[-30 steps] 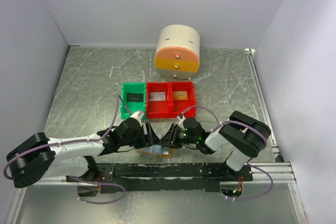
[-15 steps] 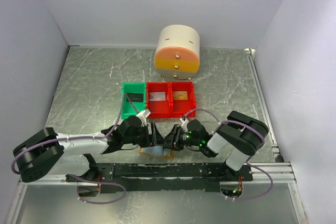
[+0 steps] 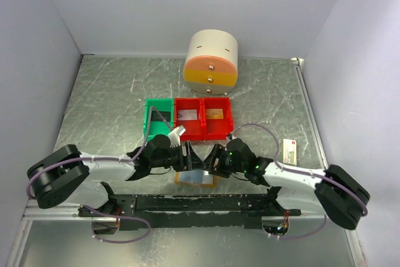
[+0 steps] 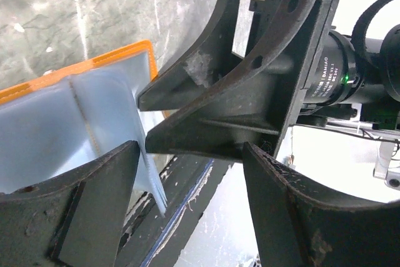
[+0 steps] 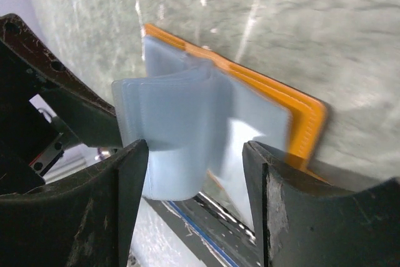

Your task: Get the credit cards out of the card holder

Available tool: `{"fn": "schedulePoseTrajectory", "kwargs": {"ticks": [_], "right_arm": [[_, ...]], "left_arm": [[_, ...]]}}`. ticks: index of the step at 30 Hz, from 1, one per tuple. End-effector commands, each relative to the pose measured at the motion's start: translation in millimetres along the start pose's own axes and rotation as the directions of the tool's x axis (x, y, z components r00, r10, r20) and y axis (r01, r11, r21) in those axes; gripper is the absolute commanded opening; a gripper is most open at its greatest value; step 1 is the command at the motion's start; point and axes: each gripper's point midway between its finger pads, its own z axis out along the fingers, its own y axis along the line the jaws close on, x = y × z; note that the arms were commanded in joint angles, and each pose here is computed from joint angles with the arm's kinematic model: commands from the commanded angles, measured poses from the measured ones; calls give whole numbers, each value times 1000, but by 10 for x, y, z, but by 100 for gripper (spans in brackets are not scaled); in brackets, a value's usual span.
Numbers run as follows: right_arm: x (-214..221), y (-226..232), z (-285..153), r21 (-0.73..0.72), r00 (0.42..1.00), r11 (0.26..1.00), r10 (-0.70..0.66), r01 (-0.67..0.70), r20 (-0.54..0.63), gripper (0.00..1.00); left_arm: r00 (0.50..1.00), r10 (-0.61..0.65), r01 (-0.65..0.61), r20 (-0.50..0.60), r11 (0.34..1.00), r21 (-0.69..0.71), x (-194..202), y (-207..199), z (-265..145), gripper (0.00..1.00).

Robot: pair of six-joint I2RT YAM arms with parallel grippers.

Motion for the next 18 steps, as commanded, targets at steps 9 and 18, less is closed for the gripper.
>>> {"fn": "schedulePoseTrajectory", "kwargs": {"ticks": [9, 18], "right_arm": [[-348, -359, -455, 258, 981, 966, -22, -29, 192, 63], [-470, -106, -644, 177, 966, 984, -61, 16, 250, 40]], "left_arm": [[987, 64, -44, -148, 991, 129, 300, -356, 329, 77], [976, -53, 42, -213, 998, -55, 576, 217, 427, 75]]}}
